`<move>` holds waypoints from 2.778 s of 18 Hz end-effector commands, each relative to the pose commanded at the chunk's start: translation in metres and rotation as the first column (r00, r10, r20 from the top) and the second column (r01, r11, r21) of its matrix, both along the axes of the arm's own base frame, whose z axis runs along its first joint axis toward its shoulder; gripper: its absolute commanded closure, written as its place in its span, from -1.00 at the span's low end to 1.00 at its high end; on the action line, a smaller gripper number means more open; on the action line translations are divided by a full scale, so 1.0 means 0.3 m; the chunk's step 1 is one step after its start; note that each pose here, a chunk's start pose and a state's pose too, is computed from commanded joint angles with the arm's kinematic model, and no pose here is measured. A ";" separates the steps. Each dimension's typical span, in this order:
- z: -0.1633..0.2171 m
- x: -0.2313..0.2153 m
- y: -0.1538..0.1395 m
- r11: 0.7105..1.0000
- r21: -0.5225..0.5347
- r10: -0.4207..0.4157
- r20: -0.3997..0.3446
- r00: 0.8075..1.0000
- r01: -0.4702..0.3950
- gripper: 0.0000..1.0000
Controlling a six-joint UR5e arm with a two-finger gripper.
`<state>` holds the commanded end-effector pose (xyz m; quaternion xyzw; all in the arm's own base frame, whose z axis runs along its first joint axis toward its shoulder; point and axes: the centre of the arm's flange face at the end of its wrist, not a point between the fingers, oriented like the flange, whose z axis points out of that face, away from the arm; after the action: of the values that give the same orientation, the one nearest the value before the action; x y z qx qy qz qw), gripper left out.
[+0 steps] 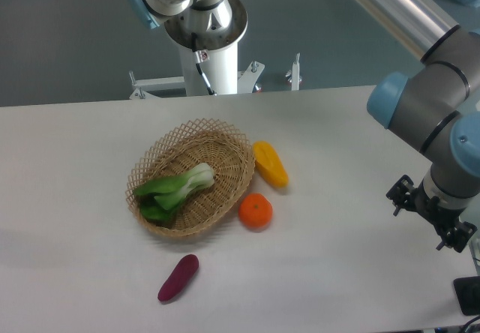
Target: Pick up the green vegetable from the basket
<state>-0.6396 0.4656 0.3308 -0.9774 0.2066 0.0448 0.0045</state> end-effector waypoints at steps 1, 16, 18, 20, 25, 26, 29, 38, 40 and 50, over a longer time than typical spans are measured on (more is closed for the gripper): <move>0.000 -0.002 -0.003 1.000 0.000 0.002 0.000 1.000 -0.002 -1.00; -0.006 0.031 0.024 1.000 0.007 0.000 0.012 1.000 -0.001 -1.00; -0.004 0.036 0.028 0.999 0.014 0.032 0.015 0.999 -0.032 -1.00; -0.007 0.048 0.035 0.998 0.034 0.046 0.031 0.998 -0.048 -1.00; -0.003 0.126 0.060 0.993 0.074 0.090 0.048 0.995 -0.094 -1.00; -0.012 0.153 0.081 0.993 0.071 0.092 0.055 0.994 -0.096 -1.00; -0.015 0.242 0.119 0.993 0.062 0.100 0.072 0.992 -0.104 -1.00; -0.057 0.584 0.162 1.000 0.007 0.025 0.143 0.989 -0.026 -1.00; -0.047 0.671 0.157 1.000 0.001 0.004 0.152 0.988 -0.005 -1.00; -0.106 1.113 0.113 0.995 -0.063 -0.066 0.226 0.972 0.082 -1.00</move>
<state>-0.3057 0.4994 0.2990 -0.9674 0.2425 -0.0730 -0.0058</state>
